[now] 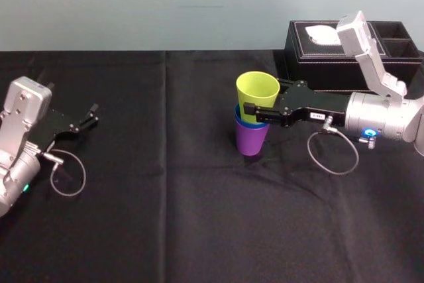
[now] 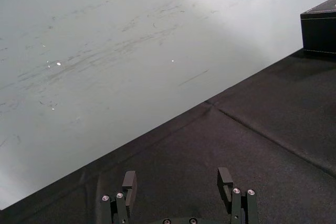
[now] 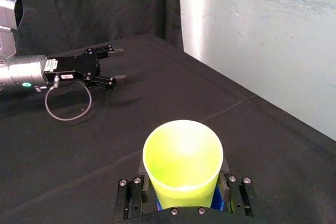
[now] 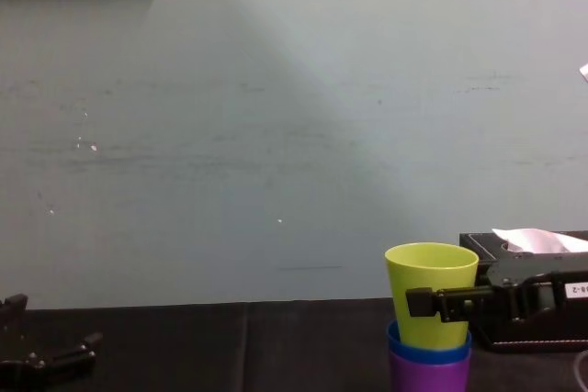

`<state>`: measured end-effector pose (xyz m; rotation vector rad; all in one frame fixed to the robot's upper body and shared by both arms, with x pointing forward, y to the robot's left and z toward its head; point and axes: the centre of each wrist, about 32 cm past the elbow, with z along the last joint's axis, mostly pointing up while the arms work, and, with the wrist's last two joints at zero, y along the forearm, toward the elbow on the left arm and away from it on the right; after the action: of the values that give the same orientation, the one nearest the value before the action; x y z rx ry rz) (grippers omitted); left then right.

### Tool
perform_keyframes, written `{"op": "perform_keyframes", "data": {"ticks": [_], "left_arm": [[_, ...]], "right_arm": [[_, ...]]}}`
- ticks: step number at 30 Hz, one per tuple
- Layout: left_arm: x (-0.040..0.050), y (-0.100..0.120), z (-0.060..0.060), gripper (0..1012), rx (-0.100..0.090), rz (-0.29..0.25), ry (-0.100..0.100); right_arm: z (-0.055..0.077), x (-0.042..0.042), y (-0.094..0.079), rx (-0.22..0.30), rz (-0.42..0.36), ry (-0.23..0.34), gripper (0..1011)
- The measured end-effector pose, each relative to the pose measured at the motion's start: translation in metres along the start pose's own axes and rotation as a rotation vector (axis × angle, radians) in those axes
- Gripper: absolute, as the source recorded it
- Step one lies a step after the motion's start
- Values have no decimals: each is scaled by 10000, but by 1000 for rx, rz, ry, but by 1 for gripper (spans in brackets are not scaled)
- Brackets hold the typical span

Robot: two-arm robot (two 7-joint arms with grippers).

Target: Stack the three plastic cups sequentially using one hand.

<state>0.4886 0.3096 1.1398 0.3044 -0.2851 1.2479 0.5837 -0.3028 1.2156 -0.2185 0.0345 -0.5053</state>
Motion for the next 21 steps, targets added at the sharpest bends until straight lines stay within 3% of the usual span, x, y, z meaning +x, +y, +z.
{"op": "perform_keyframes", "data": {"ticks": [8,18,21], "left_arm": [[0,0,0,1011,0,0,0],[0,0,0,1011,0,0,0],[0,0,0,1011,0,0,0]], "right_arm": [[6,1,-2,0,0,-1,743],[9,0,-2,0,0,-1,1003],[9,0,-2,0,0,-1,1003]]}}
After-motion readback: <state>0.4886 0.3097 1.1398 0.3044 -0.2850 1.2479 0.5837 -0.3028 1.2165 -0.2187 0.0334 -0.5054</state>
